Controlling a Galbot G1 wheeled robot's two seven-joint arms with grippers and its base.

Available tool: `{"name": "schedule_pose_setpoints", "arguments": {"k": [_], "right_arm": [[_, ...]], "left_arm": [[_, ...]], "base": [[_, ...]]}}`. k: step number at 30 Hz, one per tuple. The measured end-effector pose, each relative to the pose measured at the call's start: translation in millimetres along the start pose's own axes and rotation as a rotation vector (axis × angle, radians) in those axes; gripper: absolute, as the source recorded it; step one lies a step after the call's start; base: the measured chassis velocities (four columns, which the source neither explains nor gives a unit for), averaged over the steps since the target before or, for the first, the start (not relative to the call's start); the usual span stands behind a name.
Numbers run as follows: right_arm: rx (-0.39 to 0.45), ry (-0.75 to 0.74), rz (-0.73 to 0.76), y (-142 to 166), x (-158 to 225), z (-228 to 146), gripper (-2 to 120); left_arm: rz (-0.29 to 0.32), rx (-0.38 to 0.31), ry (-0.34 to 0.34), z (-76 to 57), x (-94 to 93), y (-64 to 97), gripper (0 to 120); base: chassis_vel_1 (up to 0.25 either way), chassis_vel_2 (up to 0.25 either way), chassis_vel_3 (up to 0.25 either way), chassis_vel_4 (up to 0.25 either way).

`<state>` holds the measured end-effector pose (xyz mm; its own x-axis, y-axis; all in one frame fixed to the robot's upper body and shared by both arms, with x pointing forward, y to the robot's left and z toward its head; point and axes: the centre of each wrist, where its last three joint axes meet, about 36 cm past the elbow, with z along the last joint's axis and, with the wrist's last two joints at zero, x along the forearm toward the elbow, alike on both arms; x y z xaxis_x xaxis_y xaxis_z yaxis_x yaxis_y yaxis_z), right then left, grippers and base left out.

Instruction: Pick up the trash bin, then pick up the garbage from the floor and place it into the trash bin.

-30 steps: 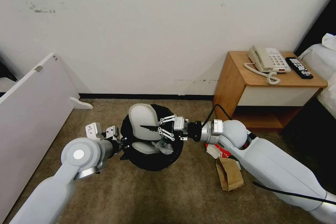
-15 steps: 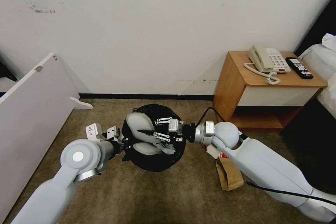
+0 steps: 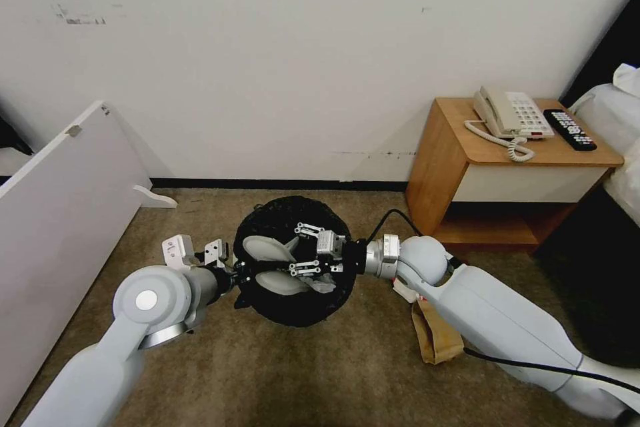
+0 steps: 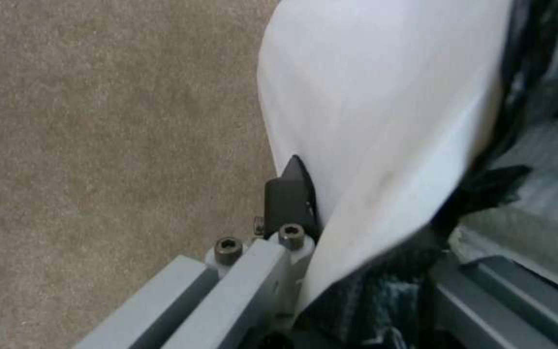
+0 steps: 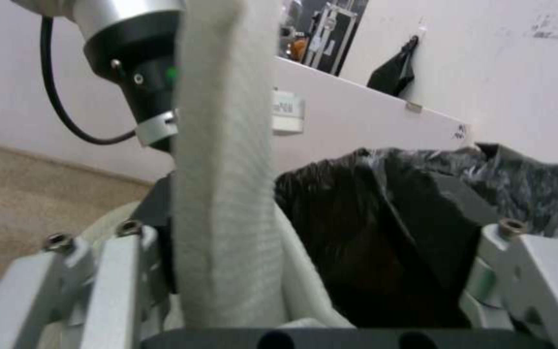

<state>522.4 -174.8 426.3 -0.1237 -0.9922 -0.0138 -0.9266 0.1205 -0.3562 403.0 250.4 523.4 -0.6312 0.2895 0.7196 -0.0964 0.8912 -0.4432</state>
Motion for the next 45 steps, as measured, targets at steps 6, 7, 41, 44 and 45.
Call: {"name": "schedule_pose_setpoints", "arguments": {"k": [6,7,41,44,45], "right_arm": [[0.001,-0.008,0.011,1,-3,-1,79],[0.004,-0.015,0.01,1,-6,-3,79],[0.063,-0.127,0.08,-3,20,-84,79],[0.056,-0.128,0.078,-2,23,-90,79],[0.054,-0.129,0.08,-2,24,-92,79]], "left_arm": [[0.0,0.004,0.002,2.1,0.6,0.6,0],[0.003,0.006,0.003,3.0,0.1,0.1,0],[-0.077,0.096,0.058,15.1,-36.7,12.4,0],[-0.08,0.106,0.071,17.8,-38.3,13.0,0],[-0.081,0.11,0.075,18.2,-38.3,13.5,0]], "base": [[0.0,0.0,0.0,0.0],[0.0,0.0,0.0,0.0],[0.0,0.0,0.0,0.0],[0.0,0.0,0.0,0.0],[0.0,0.0,0.0,0.0]]}}
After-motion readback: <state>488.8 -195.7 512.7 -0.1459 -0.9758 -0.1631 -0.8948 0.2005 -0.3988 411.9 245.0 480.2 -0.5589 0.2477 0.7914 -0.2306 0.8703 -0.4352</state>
